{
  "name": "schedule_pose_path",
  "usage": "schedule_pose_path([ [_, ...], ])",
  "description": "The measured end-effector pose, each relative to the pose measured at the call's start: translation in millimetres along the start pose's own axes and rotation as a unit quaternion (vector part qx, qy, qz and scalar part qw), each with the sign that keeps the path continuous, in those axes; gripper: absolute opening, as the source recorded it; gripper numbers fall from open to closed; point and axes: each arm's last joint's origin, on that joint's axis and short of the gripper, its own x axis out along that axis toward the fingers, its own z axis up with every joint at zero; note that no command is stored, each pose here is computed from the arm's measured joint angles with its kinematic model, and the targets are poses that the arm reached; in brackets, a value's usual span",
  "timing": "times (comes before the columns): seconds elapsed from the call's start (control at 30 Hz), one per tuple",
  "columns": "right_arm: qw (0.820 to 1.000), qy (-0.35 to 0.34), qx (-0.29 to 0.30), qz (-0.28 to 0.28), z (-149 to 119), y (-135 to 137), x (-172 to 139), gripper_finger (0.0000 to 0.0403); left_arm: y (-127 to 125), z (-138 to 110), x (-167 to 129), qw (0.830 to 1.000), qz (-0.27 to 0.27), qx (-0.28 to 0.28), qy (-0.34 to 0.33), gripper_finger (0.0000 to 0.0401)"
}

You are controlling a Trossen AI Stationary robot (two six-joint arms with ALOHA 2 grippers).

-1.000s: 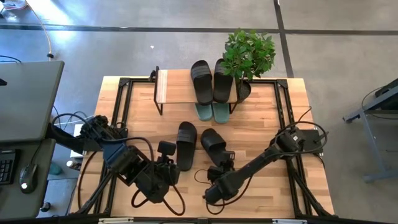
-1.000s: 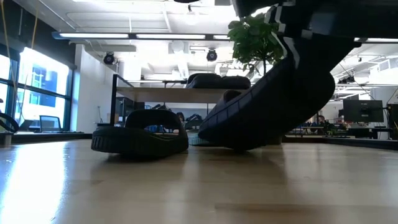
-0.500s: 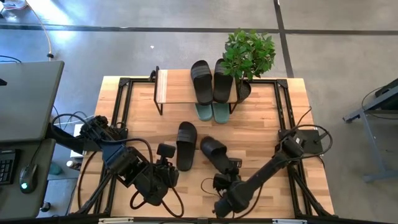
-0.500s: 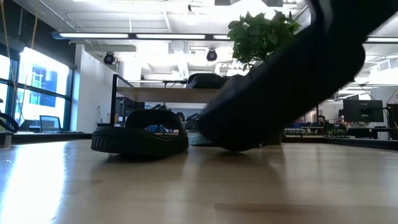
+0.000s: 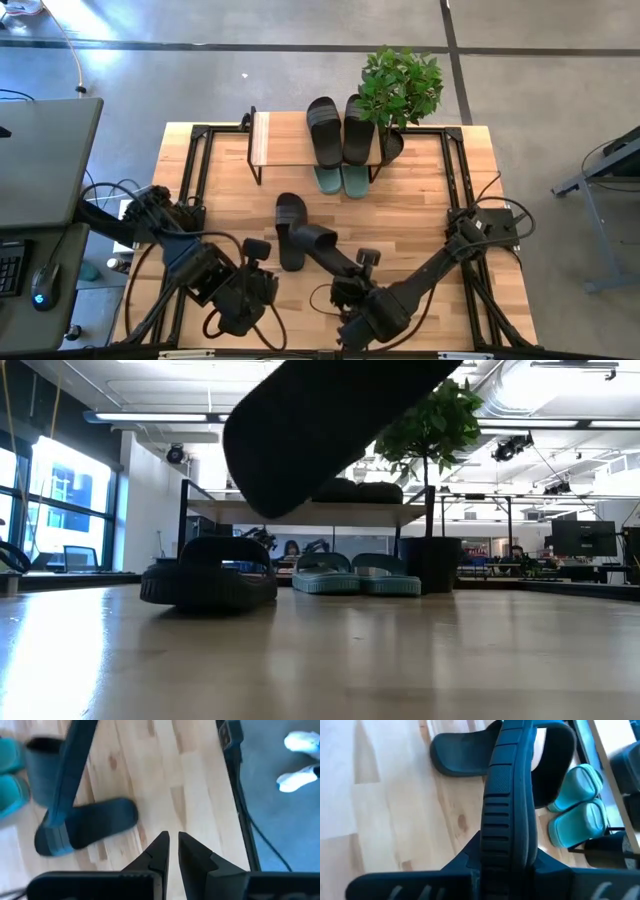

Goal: Pick and place slides into the shelf
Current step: Put the black slipper under the shelf

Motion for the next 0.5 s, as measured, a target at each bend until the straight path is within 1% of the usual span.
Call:
schedule_pose_path([
  [0.07,1.0,-0.003,-0.013,0.01,0.5,0.4,-6.2,0.0037,0.0,-7.7,2.8,1.0,0.01,-0.008,0.009,0.0024],
  [0.13,0.999,-0.014,-0.035,0.015,0.5,1.4,-12.9,0.0037,4.4,-17.0,5.9,0.999,0.041,-0.026,0.011,0.0022],
  [0.2,0.998,-0.023,-0.05,0.022,-2.4,4.1,-21.9,0.0037,10.5,-30.1,8.0,0.996,0.068,-0.051,0.015,0.0023],
  [0.27,0.997,-0.042,-0.053,0.033,-4.1,6.8,-35.0,0.0037,18.9,-43.7,8.1,0.992,0.09,-0.083,0.013,0.0029],
  [0.33,0.996,-0.06,-0.046,0.045,-5.4,8.0,-45.9,0.0037,25.0,-56.9,10.4,0.988,0.109,-0.104,0.012,0.004],
  [0.4,0.995,-0.063,-0.048,0.06,-10.2,9.2,-54.6,0.0037,29.1,-67.4,14.9,0.986,0.117,-0.119,0.006,0.0057],
  [0.5,0.994,-0.079,-0.034,0.074,-12.7,11.4,-64.4,0.0037,31.9,-78.3,24.5,0.985,0.107,-0.132,-0.011,0.0093],
])
